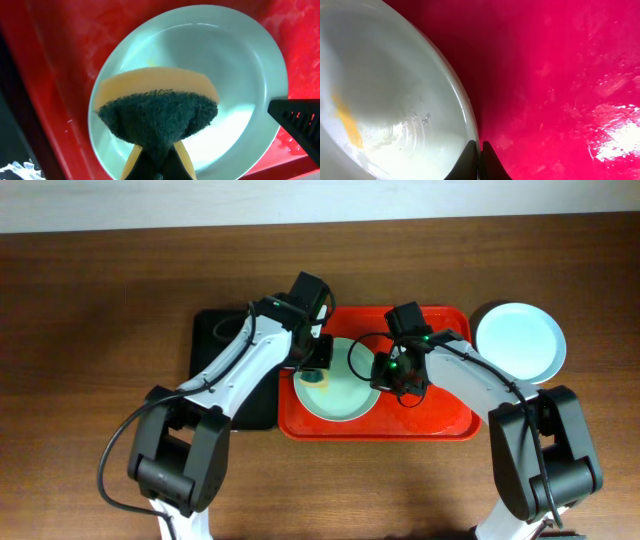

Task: Clean dirty plates on tray and stack at the side
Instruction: 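Lift the sponge with the left gripper and move it onto the blue plate, then scrub the blue plate with the sponge while the right gripper holds its rim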

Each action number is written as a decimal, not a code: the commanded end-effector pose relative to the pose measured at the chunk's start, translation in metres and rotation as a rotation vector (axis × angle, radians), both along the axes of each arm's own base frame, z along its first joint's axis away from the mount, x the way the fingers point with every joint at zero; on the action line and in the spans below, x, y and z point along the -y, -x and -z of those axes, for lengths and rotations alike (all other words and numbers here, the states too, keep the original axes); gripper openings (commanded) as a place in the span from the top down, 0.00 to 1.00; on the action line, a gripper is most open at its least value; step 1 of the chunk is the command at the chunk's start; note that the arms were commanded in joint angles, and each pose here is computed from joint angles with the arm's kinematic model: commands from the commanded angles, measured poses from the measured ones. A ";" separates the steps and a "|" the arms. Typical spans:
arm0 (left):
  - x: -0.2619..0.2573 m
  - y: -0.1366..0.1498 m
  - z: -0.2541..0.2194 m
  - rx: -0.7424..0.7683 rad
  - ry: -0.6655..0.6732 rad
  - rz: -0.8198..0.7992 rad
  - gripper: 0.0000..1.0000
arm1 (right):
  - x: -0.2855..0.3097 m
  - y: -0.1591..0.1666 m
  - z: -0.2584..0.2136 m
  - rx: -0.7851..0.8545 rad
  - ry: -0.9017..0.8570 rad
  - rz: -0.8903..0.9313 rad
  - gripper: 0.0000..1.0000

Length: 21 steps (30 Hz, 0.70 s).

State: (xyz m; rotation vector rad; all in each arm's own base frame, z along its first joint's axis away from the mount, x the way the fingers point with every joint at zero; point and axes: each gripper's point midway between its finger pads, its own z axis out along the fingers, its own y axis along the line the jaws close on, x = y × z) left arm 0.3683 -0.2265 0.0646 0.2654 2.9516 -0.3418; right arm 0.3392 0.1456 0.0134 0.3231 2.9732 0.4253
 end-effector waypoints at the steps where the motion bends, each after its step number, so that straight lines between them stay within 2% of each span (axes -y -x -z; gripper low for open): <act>1: 0.007 0.000 0.013 -0.022 -0.015 -0.029 1.00 | 0.005 0.003 0.005 -0.004 0.035 0.008 0.96; 8: 0.002 0.003 0.043 -0.073 -0.073 -0.051 1.00 | 0.005 0.004 0.005 -0.008 0.036 0.007 0.96; 12: 0.005 0.017 0.076 -0.159 -0.096 -0.034 1.00 | 0.005 0.004 0.005 -0.008 0.036 0.007 0.96; 14: 0.018 0.030 0.086 -0.225 -0.046 -0.007 1.00 | 0.005 0.004 0.005 -0.008 0.035 0.006 0.96; 16: 0.040 0.045 0.085 -0.292 0.063 0.056 1.00 | 0.005 0.004 0.005 -0.009 0.033 0.006 0.96; 21: 0.064 0.042 0.056 -0.291 0.217 0.097 1.00 | 0.005 0.004 0.005 -0.010 0.033 0.006 0.96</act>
